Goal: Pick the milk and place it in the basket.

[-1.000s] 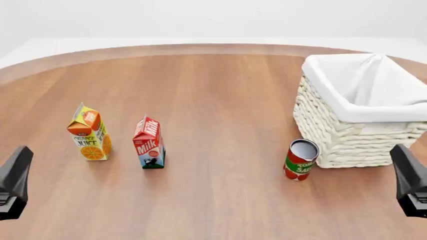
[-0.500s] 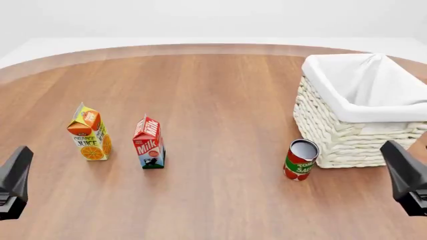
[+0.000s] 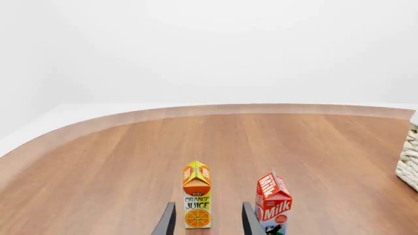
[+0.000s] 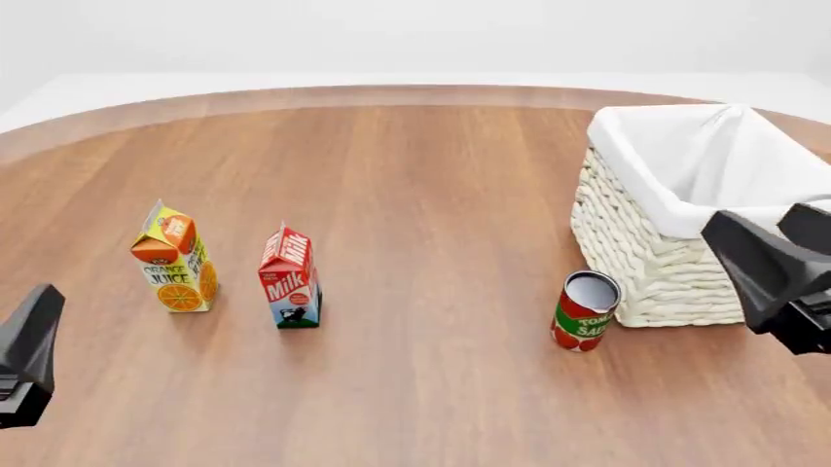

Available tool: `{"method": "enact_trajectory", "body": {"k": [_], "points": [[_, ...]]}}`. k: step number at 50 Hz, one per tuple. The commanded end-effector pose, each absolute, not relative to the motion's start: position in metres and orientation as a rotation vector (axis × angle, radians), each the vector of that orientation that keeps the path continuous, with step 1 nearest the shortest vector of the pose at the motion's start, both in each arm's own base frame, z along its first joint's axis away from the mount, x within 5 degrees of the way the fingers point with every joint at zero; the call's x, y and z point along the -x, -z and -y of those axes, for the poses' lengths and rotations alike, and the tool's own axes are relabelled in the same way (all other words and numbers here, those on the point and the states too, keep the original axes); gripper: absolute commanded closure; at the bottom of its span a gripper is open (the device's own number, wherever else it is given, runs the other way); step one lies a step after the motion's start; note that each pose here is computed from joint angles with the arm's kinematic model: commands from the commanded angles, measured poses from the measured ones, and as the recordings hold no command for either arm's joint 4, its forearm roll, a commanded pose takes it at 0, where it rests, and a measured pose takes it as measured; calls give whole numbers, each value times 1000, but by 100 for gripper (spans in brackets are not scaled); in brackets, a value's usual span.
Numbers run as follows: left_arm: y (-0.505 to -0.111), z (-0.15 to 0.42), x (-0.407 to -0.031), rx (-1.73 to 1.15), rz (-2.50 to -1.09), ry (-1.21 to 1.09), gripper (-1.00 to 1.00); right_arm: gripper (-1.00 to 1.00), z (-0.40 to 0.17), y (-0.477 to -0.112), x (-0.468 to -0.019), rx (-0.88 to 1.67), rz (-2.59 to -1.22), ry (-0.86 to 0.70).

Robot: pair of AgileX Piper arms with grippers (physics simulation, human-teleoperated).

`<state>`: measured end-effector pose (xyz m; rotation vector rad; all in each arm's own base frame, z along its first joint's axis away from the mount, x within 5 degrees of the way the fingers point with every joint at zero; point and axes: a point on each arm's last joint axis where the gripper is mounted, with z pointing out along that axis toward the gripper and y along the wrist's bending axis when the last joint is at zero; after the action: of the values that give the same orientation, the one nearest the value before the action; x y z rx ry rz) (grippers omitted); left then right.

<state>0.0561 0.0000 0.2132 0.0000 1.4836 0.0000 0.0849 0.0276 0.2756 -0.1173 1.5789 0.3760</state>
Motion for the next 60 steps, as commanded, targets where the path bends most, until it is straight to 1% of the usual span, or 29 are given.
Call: {"method": "enact_trajectory", "body": {"k": [1, 8, 10, 12, 15, 16, 26, 38, 45, 60], "points": [[-213, 0, -56, 0, -1484, 0, -100, -100, -45, -304, -104, 157, -1597, -479], [-213, 0, -56, 0, -1484, 0, -100, -100, -55, -315, -114, 176, -1612, -524], [-213, 0, -56, 0, -1484, 0, -100, -100, -58, -318, -117, 173, -1618, -548], [-213, 0, -56, 0, -1484, 0, -100, -100, -68, -325, -125, 168, -1640, -610], [-213, 0, -56, 0, -1484, 0, -100, -100, -73, -332, -130, 171, -1647, -629], [-213, 0, -56, 0, -1484, 0, -100, -100, -100, -358, -157, 275, -1702, -608], [-213, 0, -56, 0, -1484, 0, -100, -100, -120, -356, -172, 294, -1735, -650], [-213, 0, -56, 0, -1484, 0, -100, -100, -138, -363, -194, 363, -1753, -601], [-213, 0, -56, 0, -1484, 0, -100, -100, -154, -361, -210, 381, -1780, -605], [-213, 0, -56, 0, -1484, 0, -100, -100, -178, -364, -230, 373, -1801, -644]]}}
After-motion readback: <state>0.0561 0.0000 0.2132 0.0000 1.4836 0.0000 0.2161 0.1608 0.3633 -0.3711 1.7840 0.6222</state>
